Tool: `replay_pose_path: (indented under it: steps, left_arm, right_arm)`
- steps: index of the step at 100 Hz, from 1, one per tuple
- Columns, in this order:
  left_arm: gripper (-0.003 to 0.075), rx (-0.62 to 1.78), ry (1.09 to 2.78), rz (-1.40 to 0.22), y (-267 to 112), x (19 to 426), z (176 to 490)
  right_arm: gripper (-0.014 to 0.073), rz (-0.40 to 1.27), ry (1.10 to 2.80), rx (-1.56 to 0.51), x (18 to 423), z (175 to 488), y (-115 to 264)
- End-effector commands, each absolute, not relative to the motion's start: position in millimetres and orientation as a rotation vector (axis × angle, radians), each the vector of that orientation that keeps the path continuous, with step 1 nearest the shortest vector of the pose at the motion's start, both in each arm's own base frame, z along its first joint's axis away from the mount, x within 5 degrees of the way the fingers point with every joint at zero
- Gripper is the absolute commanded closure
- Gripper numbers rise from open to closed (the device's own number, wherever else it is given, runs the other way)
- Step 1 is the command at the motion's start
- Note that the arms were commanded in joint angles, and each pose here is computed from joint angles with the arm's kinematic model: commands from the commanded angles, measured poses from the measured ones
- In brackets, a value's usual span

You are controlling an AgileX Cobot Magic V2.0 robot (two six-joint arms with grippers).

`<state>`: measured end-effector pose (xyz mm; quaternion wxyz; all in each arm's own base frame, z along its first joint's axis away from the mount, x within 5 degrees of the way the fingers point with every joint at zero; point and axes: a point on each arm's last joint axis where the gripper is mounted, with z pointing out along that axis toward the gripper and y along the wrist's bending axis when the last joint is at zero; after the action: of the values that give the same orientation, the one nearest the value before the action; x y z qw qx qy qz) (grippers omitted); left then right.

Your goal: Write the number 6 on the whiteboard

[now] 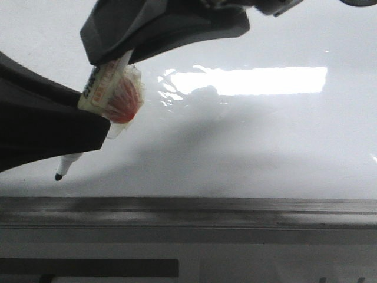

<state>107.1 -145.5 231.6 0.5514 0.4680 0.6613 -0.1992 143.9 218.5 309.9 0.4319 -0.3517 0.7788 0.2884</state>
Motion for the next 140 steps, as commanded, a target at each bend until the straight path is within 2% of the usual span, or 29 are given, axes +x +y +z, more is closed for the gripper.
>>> replay_pose_path:
  steps: [1,8,13,25,30,35,52,69,99,113,126,140]
  left_arm:
    - [0.0737,1.034,1.459,-0.530,-151,108,252]
    - [0.0713,1.061,1.437,-0.518,-152,107,252]
    - [0.0654,1.063,1.422,-0.519,-152,107,253]
    - [0.0395,1.047,1.413,-0.529,-152,107,255]
    - [0.0323,1.024,1.422,-0.536,-151,107,256]
    - [0.0297,0.995,1.434,-0.546,-148,107,258]
    - [0.0332,0.923,1.398,-0.560,-132,97,275]
    - [0.0353,0.816,1.434,-0.522,-104,90,287]
    - [0.0353,0.588,1.442,-0.362,-70,99,297]
    - [0.0353,0.562,1.451,-0.333,-66,102,297]
    - [0.0353,0.562,1.451,-0.333,-66,102,297]
    - [0.0353,0.562,1.451,-0.333,-66,102,297]
  right_arm:
    - [0.0658,0.750,1.831,-0.831,146,330,219]
    - [0.0658,0.750,1.831,-0.831,146,330,219]
    - [0.0658,0.750,1.832,-0.832,146,330,219]
    - [0.0658,0.753,1.834,-0.829,146,330,219]
    - [0.0658,0.751,1.837,-0.831,146,330,219]
    - [0.0658,0.752,1.842,-0.832,146,330,219]
    - [0.0657,0.775,1.871,-0.724,152,337,207]
    - [0.0657,0.758,1.805,-0.585,162,364,180]
    - [0.0657,0.682,1.759,-0.442,189,394,158]
    - [0.0657,0.660,1.835,-0.459,199,381,165]
    - [0.0657,0.641,2.041,-0.552,203,344,183]
    - [0.0657,0.615,2.134,-0.600,199,321,186]
